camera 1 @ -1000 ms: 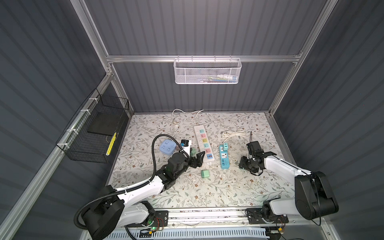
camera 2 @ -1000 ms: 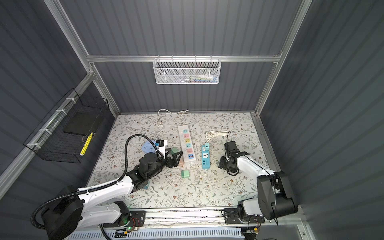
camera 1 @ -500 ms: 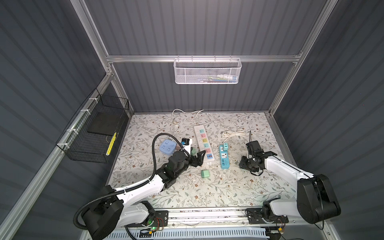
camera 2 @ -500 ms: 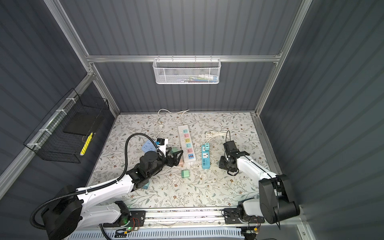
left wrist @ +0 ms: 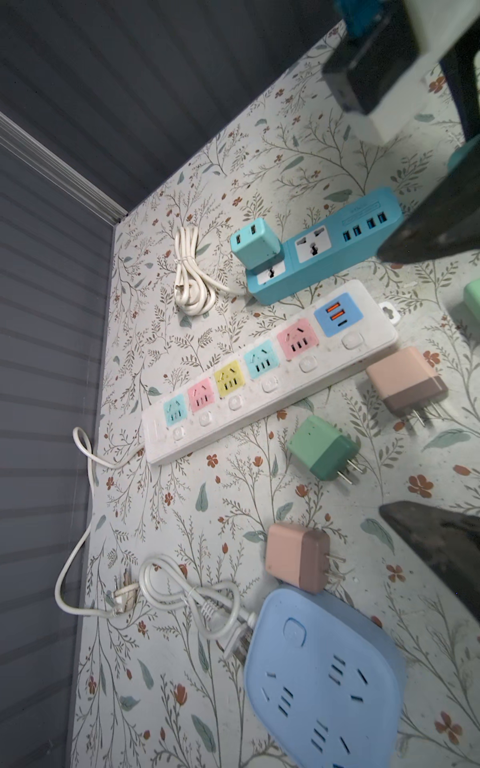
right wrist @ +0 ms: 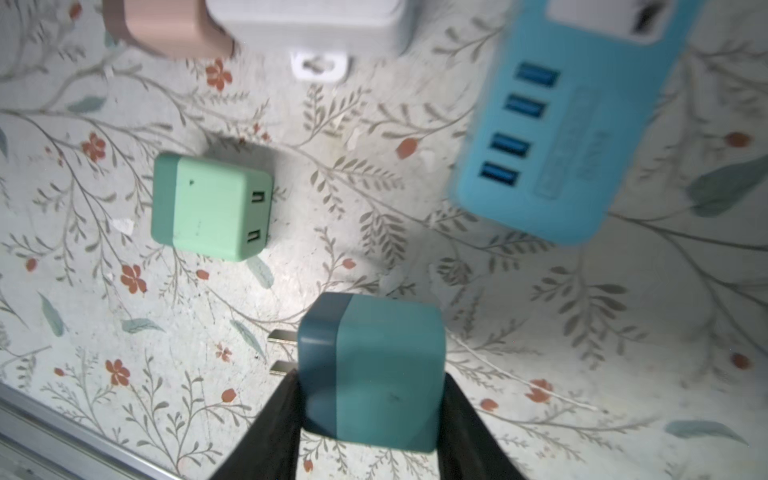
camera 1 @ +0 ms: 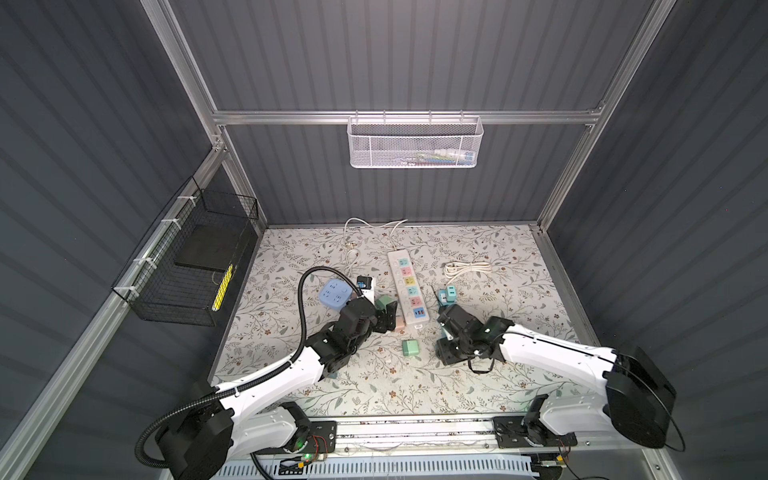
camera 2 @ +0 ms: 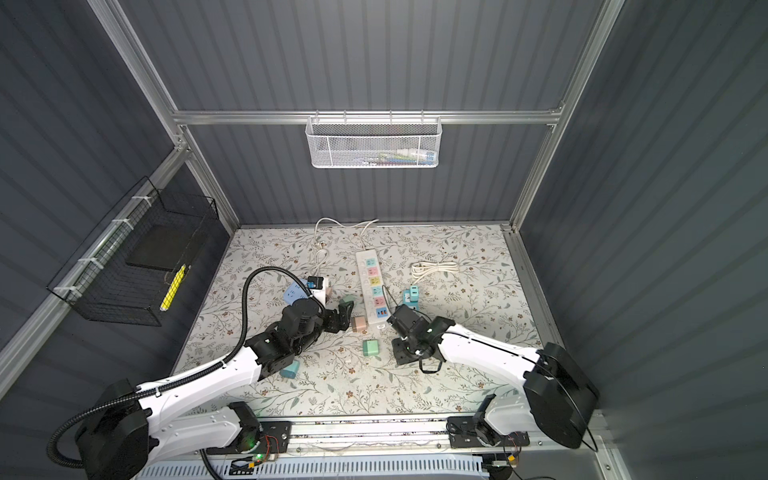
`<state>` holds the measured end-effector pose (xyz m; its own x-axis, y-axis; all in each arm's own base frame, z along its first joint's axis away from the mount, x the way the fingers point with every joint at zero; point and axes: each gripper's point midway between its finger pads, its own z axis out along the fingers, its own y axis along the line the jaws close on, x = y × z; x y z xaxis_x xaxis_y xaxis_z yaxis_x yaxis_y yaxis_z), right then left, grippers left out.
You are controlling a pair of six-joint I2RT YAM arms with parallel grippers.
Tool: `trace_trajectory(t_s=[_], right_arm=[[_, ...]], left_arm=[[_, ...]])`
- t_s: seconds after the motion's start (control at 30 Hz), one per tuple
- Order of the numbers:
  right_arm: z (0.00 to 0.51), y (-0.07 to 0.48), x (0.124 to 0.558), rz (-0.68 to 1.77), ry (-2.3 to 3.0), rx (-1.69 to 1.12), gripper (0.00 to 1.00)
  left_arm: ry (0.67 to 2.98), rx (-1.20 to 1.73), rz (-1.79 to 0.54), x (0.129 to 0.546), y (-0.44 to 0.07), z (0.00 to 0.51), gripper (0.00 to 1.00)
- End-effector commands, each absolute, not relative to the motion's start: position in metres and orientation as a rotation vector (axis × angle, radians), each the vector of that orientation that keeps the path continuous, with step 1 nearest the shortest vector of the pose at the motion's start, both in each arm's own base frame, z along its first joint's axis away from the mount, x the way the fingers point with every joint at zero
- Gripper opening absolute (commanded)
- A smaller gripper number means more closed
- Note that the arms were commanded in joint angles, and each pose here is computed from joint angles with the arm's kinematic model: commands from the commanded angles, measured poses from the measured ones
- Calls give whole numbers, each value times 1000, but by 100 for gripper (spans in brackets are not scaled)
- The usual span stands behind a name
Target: Insert the plug
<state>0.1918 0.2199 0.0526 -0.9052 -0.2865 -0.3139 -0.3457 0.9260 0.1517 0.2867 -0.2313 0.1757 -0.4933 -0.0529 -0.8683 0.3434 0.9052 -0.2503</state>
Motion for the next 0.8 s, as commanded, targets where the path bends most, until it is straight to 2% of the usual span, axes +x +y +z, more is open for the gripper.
trace_trajectory(t_s=[0.0,0.2,0.3,0.37,0.43,0.63,0.7,0.77], right_arm=[[47,237,199,292,2781,-501,40],[37,242,201,281,2783,-534,44],[37,239,201,261,2778,-549,57],[42,238,201,266,2761,-556,63],[52,235,203,259,2737,-556,67],[94,214,213,206,2606,-500,69],[111,199,220,157,2530,-432,70],[126,180,228,90,2444,-354,77]], left_arm=[[2018,199,-445,289,-223,190,89],[2012,236,-445,287,-225,196,90],[2029,239,-430,288,-224,195,90],[2038,260,-417,288,-226,195,90],[2048,286,-405,290,-229,198,91],[2131,430,-343,294,-244,195,90],[2183,489,-336,292,-251,185,87],[2244,587,-329,286,-263,172,83]])
